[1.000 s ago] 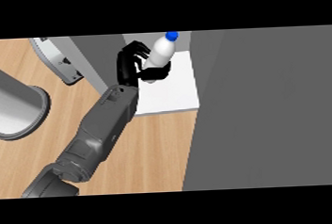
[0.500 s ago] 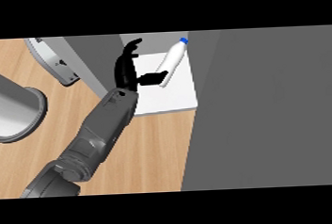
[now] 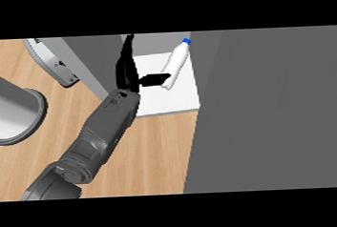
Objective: Pick up the bottled water, place it into the cabinet and close the cabinet
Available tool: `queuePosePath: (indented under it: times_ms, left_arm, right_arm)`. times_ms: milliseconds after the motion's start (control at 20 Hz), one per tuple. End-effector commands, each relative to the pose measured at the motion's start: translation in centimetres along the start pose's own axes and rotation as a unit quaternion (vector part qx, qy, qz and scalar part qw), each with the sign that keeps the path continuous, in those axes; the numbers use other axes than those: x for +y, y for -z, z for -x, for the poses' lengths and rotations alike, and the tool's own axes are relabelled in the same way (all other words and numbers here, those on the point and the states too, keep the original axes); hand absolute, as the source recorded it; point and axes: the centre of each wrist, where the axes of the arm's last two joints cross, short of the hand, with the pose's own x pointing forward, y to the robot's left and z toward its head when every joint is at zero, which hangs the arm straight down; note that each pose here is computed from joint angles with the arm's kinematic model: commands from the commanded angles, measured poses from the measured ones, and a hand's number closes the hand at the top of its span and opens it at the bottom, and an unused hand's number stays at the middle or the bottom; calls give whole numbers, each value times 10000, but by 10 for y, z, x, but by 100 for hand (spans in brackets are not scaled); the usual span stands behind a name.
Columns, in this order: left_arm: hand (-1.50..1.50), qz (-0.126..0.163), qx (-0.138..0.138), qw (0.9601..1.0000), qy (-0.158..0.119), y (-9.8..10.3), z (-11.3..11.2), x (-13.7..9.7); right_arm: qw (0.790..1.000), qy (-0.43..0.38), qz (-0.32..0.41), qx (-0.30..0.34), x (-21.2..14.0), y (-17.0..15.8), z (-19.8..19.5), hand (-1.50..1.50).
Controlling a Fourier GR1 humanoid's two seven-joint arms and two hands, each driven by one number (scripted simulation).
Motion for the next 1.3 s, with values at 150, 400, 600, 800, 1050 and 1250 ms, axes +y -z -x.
queuePosePath:
  times_ms: [150, 400, 600, 800, 1050, 1250]
  left_arm:
    - [-150, 303, -428, 9963, -684, -1, -2, 0]
    - [150, 569, -888, 9750, -1956, 4, -12, 2]
    - [150, 857, -1035, 9610, -2418, 6, -18, 2]
    - [150, 1288, -978, 9406, -2984, 4, -21, 2]
    - [150, 1855, -857, 9173, -3418, -15, 8, 7]
    - [150, 2337, -924, 8907, -3787, -17, -9, 11]
  right_arm:
    - [9998, 115, -117, -112, 6, -1, -5, -150]
    - [9998, 127, -142, -110, 2, -5, -18, -150]
    - [9999, 123, -70, 63, 9, -9, -13, -150]
    - [9998, 163, -42, 54, 3, -12, -29, -150]
    - [9996, -128, 230, -53, -5, -9, -17, -150]
    - [9991, -298, 311, 36, -7, -9, -17, -150]
